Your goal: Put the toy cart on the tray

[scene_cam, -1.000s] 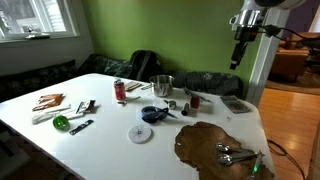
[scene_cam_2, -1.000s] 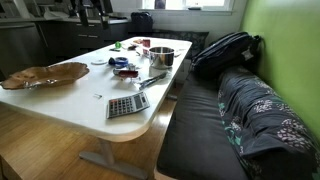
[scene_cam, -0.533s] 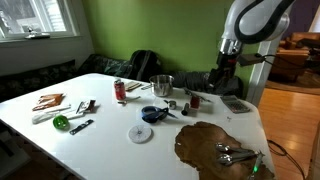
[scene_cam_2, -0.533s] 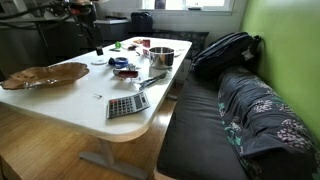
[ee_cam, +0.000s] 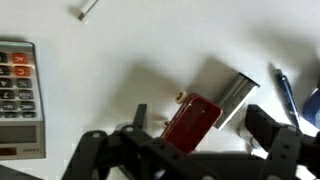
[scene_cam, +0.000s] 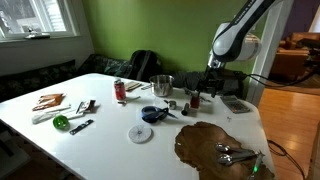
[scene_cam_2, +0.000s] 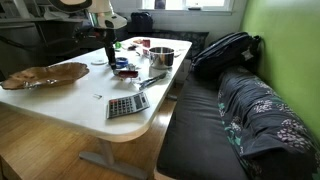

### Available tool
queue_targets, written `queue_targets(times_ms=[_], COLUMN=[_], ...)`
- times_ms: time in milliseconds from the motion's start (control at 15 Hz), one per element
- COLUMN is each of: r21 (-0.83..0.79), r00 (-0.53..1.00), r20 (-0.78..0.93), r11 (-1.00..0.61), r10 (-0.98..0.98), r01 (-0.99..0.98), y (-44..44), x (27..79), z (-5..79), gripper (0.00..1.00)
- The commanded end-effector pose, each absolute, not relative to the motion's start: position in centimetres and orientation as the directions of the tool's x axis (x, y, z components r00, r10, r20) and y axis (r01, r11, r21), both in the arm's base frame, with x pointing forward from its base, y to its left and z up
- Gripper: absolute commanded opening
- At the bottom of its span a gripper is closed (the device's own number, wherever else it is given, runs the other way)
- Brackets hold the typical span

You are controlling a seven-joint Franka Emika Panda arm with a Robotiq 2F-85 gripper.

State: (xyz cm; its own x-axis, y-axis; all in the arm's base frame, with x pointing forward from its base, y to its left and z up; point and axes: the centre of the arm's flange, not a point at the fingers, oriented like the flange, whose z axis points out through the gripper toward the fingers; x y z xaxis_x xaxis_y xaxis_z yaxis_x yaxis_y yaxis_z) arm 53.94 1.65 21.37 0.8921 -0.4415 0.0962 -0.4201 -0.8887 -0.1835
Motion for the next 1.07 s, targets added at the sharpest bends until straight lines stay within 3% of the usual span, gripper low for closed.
queue_targets(times_ms=[0,133,533,1000], r21=[-0.198,-0.209,-0.156,-0.109], r00=[0.891,0.888,0.697,0.643], r20=[0.092,0.090,0.129,0.151], r11=[-0.885,-0.881,-0.709,-0.659], r10=[-0.445,-0.450,-0.705,-0.751], r01=[-0.422,-0.425,-0.688,-0.744], y=[1.8,2.0,5.0,6.9], x=[54.4,54.8,57.9,61.1], z=[21.3,21.3,19.0,16.0], gripper=[1.00,1.00,1.00,1.00])
